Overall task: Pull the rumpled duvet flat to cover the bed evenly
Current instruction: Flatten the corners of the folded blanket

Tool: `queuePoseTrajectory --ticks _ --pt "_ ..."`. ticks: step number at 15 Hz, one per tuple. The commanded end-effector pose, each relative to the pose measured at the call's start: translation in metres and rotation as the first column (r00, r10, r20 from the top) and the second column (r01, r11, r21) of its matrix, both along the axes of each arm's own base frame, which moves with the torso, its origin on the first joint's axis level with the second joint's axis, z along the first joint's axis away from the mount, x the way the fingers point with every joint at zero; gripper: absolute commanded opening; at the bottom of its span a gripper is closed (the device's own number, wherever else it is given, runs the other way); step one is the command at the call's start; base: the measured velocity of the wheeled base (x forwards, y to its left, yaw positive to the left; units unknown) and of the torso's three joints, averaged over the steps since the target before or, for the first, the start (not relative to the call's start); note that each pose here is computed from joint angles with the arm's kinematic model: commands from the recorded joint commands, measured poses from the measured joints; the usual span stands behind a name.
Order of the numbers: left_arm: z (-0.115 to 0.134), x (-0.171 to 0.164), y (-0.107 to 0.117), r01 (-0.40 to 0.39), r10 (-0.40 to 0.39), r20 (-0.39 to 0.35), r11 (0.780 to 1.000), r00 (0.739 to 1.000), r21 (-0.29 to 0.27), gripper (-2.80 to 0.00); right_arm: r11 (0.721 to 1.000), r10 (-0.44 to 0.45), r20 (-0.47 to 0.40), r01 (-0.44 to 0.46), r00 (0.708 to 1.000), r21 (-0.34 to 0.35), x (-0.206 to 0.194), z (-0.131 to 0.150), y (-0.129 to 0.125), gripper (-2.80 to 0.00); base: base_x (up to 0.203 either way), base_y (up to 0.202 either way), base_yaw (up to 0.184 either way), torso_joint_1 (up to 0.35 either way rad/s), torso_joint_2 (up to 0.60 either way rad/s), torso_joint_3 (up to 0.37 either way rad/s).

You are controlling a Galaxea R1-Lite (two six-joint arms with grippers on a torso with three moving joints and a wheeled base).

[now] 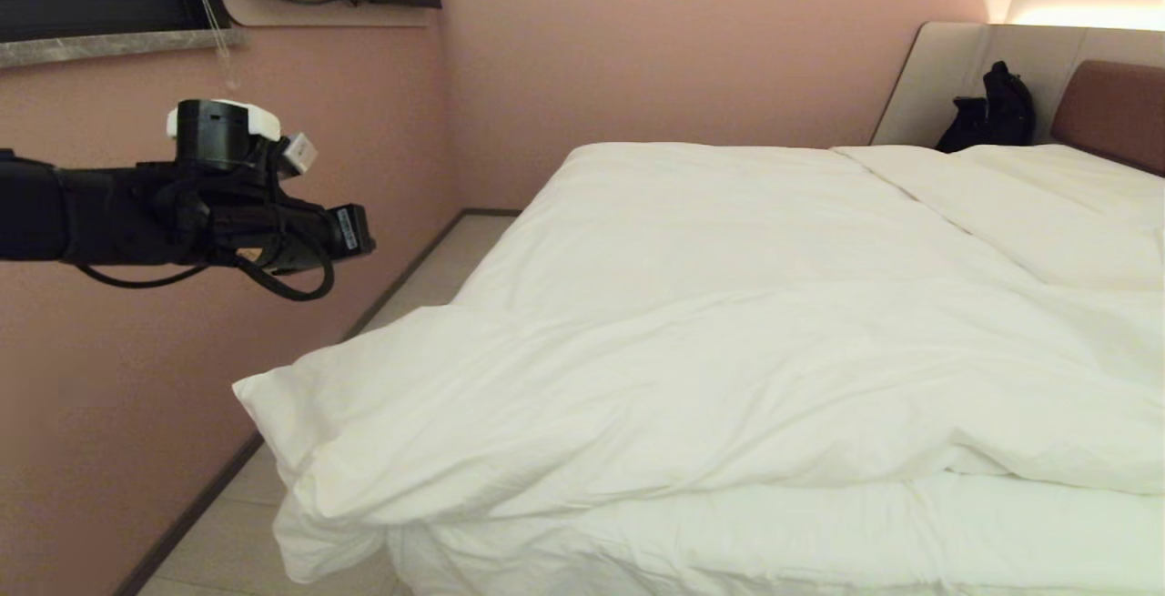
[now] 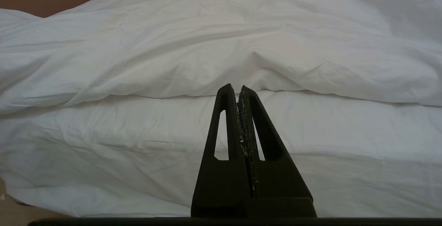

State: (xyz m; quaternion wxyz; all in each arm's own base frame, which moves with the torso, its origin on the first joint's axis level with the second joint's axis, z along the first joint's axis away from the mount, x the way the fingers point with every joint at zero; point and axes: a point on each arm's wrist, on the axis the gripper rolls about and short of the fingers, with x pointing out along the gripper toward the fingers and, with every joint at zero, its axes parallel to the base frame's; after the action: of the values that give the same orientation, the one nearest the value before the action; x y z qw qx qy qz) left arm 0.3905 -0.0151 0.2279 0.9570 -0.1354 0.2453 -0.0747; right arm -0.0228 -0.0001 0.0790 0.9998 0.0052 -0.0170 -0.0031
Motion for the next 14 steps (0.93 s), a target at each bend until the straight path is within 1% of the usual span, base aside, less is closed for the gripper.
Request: queuePoseTrajectory --ticks 1,3,5,7,8,9,11,13,14 --pt "-0.010 0.019 0.002 -0.021 0.020 -0.014 1.000 1.000 -0.008 -2.80 1.000 0.000 0.001 0.000 1.000 0.000 0.000 0.000 0.000 -2.80 0.000 0.000 0.000 0.000 0.00 0.000" --pt "-0.023 0.038 0.006 -0.067 0.067 -0.036 0.998 0.997 0.002 -2.80 1.000 0.000 0.001 0.000 1.000 0.000 0.000 0.000 0.000 -2.80 0.000 0.000 0.000 0.000 0.00 0.000" --pt "-0.045 0.058 0.008 -0.100 0.100 -0.076 0.995 0.992 0.003 -2.80 1.000 0.000 0.001 0.000 1.000 0.000 0.000 0.000 0.000 -2.80 0.000 0.000 0.000 0.000 0.00 0.000" --pt "-0.066 0.077 0.009 -0.155 0.150 -0.111 0.987 0.982 -0.033 -2.80 1.000 0.000 0.001 0.000 1.000 0.000 0.000 0.000 0.000 -2.80 0.000 0.000 0.000 0.000 0.00 0.000" --pt "-0.071 0.081 0.010 -0.179 0.172 -0.123 0.982 0.977 -0.055 -2.80 1.000 0.000 0.001 0.000 1.000 0.000 0.000 0.000 0.000 -2.80 0.000 0.000 0.000 0.000 0.00 0.000" --pt "-0.075 0.083 0.011 -0.187 0.178 -0.128 0.981 0.976 -0.056 -2.80 1.000 0.000 0.001 0.000 1.000 0.000 0.000 0.000 0.000 -2.80 0.000 0.000 0.000 0.000 0.00 0.000" --pt "-0.079 0.086 0.012 -0.196 0.188 -0.131 0.979 0.973 -0.052 -2.80 1.000 0.000 0.001 0.000 1.000 0.000 0.000 0.000 0.000 -2.80 0.000 0.000 0.000 0.000 0.00 0.000" --pt "-0.087 0.092 0.013 -0.237 0.232 -0.133 0.971 0.964 -0.021 -2.80 1.000 0.000 0.001 0.000 1.000 0.000 0.000 0.000 0.000 -2.80 0.000 0.000 0.000 0.000 0.00 0.000" --pt "-0.092 0.094 0.013 -0.246 0.242 -0.138 0.969 0.960 -0.013 -2.80 1.000 0.000 0.001 0.000 1.000 0.000 0.000 0.000 0.000 -2.80 0.000 0.000 0.000 0.000 0.00 0.000"
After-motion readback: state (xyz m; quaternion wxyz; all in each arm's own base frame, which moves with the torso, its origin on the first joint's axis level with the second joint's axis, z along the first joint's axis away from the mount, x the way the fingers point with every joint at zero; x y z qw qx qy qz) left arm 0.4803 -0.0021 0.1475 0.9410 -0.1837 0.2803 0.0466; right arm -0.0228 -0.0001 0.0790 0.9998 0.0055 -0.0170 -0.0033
